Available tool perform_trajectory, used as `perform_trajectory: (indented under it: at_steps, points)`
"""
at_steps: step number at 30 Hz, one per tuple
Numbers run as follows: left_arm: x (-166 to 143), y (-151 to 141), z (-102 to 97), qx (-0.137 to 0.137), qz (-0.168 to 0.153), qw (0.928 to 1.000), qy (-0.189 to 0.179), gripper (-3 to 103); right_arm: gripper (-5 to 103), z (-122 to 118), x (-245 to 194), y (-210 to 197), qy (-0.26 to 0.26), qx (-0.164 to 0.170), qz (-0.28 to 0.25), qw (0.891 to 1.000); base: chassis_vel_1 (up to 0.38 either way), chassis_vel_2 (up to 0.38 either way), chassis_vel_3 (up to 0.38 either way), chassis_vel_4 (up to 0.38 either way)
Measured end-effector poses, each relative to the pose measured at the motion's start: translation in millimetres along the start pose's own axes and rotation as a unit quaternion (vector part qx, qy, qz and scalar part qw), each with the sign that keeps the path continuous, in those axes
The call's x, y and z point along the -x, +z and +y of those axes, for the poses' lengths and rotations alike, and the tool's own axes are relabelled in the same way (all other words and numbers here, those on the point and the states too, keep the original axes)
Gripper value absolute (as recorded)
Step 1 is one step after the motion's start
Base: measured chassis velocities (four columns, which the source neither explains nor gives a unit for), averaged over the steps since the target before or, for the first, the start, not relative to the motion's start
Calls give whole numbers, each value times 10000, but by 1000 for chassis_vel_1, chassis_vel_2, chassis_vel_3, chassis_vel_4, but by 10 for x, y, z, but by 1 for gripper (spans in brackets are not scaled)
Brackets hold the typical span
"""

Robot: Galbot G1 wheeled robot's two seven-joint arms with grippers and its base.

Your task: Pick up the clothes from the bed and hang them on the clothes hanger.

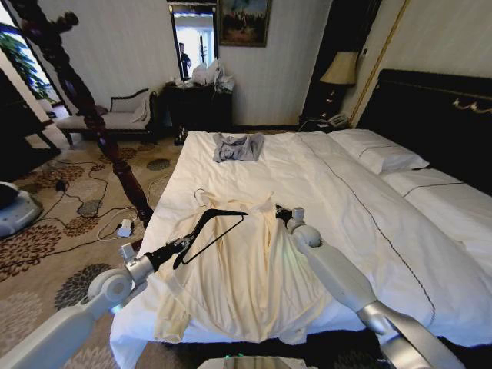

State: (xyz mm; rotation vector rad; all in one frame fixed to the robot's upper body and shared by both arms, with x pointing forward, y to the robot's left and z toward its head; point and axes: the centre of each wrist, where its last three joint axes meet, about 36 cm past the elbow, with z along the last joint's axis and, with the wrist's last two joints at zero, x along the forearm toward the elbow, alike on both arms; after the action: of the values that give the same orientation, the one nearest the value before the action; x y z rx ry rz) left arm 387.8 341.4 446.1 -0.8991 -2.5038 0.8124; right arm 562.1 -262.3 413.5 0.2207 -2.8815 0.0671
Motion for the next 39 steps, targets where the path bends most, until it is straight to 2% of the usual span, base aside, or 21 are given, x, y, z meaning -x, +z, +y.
perform_trajectory:
  at_steps: [16,26,39]
  points:
    - [248,135,20,-505,83,9985,176,15,0,253,-192,-358,-455,306,-455,9975,0,0,0,0]
    - [390,149,-10,-717,193,9965,386,15,0,556,-245,-647,-969,503,-690,9916,0,0,0,0]
    - [558,162,-3,-689,393,9954,529,15,0,612,-292,-787,-1103,655,-757,9888,0,0,0,0]
